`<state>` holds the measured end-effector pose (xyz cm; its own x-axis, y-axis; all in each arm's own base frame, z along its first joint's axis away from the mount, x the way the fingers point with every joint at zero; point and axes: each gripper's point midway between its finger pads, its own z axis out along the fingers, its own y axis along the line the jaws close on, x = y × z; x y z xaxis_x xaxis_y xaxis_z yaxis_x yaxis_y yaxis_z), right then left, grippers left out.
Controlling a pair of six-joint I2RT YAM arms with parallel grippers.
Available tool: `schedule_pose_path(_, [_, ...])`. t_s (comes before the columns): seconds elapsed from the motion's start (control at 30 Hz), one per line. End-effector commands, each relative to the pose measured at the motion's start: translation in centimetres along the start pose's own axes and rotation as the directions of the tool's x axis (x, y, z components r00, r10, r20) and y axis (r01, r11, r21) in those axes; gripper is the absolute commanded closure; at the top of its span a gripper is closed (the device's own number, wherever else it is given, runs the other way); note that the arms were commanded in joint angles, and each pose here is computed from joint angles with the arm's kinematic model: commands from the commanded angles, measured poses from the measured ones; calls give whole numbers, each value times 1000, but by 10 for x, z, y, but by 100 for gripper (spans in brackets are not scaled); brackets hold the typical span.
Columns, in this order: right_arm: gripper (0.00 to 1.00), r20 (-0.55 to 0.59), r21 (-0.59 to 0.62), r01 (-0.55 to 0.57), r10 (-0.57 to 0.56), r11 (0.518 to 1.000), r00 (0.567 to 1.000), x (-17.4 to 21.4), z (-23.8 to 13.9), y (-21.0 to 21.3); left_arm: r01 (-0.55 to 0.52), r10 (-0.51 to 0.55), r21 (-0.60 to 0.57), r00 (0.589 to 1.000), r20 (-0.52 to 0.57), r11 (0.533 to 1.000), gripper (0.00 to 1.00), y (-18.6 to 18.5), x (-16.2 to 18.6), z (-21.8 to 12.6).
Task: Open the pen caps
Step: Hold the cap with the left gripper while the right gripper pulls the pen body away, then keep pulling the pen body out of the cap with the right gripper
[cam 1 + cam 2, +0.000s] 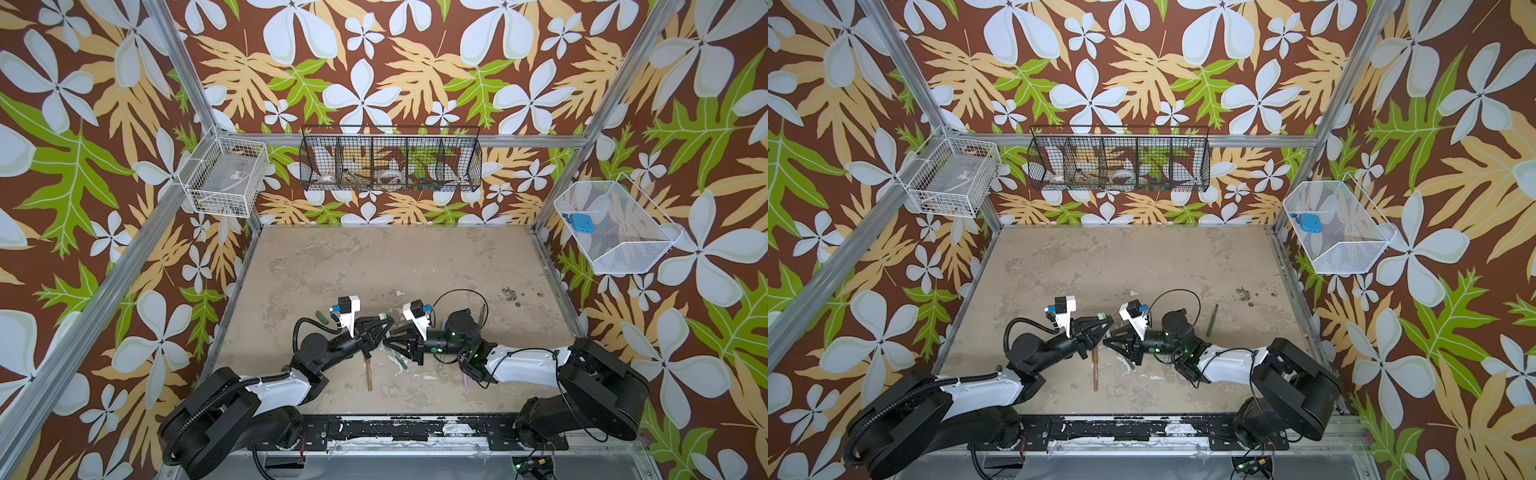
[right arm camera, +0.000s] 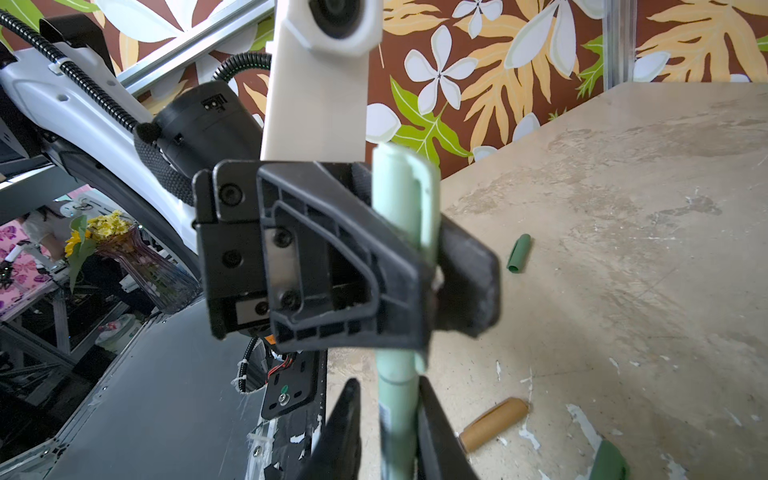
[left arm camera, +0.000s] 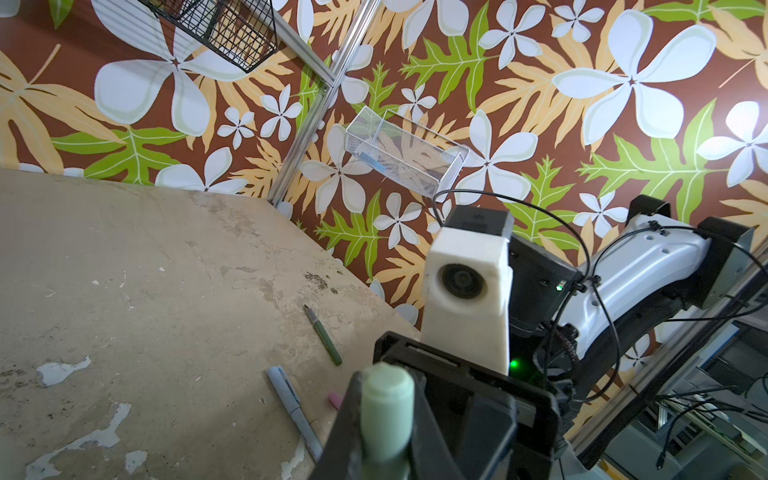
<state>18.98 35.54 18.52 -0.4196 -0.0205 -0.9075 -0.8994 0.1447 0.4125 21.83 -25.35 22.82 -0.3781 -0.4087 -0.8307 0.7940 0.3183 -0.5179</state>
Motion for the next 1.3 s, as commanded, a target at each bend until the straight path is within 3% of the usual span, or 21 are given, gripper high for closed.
schedule_pose_path(0.0, [90,48,-47,36,-34,998,998,-13,0,11,-16,14,41,999,42,999,100,-10,-11,-1])
schedule_pose_path(0.07, [100,52,-35,46,-44,998,998,-14,-2,10,-18,17,30,999,42,999,100,-9,-11,-1])
schedule_pose_path(0.1, [100,51,-21,51,-50,998,997,-14,-3,9,-17,16,19,999,39,1000,100,-7,-10,-1])
schedule_pose_path(0.2, [100,32,48,69,-70,996,997,-13,-4,-1,-20,21,-11,999,38,1000,82,-2,-10,-2])
schedule_pose_path(0.3, [100,-14,159,109,-108,981,994,-10,-1,-15,-21,22,-33,999,30,999,72,1,-10,-1])
schedule_pose_path(0.47, [100,-38,160,125,-121,979,992,-5,2,-12,-26,26,-27,1000,12,999,69,0,-9,1])
schedule_pose_path(0.57, [100,-45,145,125,-120,982,992,-4,3,-10,-25,25,-18,1000,8,1000,70,-2,-9,1])
schedule_pose_path(0.8, [100,-50,134,129,-123,983,991,-3,3,-7,-25,26,-29,1000,13,999,83,-1,-10,0])
schedule_pose_path(0.93, [100,-52,133,132,-126,982,991,-3,3,-7,-27,27,-33,1000,12,999,99,1,-9,1])
schedule_pose_path(1.03, [100,-56,171,140,-132,975,990,-3,1,-13,-24,26,-54,999,26,998,100,4,-12,-1])
schedule_pose_path(1.1, [100,-86,257,176,-159,950,984,1,1,-24,-20,23,-78,999,41,997,100,7,-14,-3])
schedule_pose_path(1.27, [100,-224,487,313,-229,815,947,13,5,-44,-17,32,-198,997,74,980,100,24,-23,-11])
